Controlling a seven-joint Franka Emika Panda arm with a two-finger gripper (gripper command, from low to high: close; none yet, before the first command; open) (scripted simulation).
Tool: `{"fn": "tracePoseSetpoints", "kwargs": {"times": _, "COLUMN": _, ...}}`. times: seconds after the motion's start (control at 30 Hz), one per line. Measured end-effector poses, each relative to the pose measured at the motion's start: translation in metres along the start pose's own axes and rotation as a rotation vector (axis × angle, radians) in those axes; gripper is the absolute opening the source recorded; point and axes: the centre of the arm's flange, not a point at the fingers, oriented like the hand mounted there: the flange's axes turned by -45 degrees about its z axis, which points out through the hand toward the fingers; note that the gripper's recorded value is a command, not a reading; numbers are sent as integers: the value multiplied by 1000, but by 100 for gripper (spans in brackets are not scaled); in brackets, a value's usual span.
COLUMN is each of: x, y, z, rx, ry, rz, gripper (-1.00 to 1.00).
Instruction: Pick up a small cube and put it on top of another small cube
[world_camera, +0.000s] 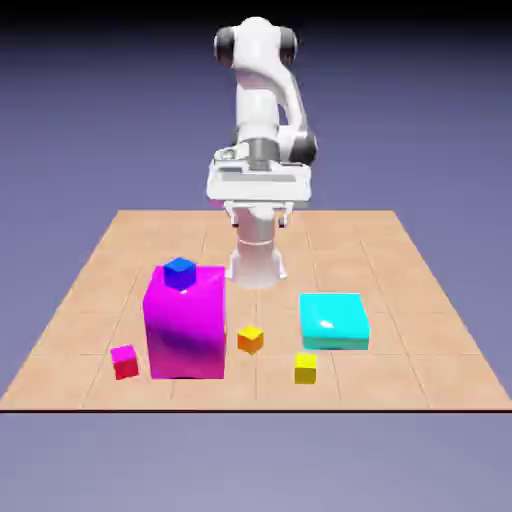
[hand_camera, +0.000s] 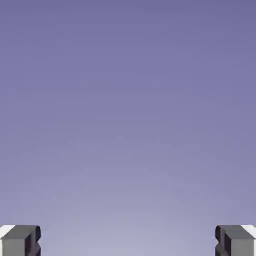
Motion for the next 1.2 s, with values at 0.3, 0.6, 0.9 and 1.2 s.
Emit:
{"fn": "tracePoseSetpoints", "kwargs": {"times": 0.3, "x": -62, "y": -40, "z": 112, "rx": 29, "ry": -554, "rz": -385, "gripper": 0}}
{"fn": "tracePoseSetpoints", "kwargs": {"times": 0.6, "x": -152, "y": -62, "z": 188, "rx": 82, "ry": -1076, "rz": -766, "gripper": 0}}
{"fn": "tracePoseSetpoints", "kwargs": {"times": 0.9, "x": -239, "y": -49, "z": 240, "rx": 102, "ry": -1245, "rz": -899, "gripper": 0}}
{"fn": "tracePoseSetpoints", "kwargs": {"times": 1.2, "x": -150, "y": -85, "z": 210, "rx": 77, "ry": -1164, "rz": -863, "gripper": -100}}
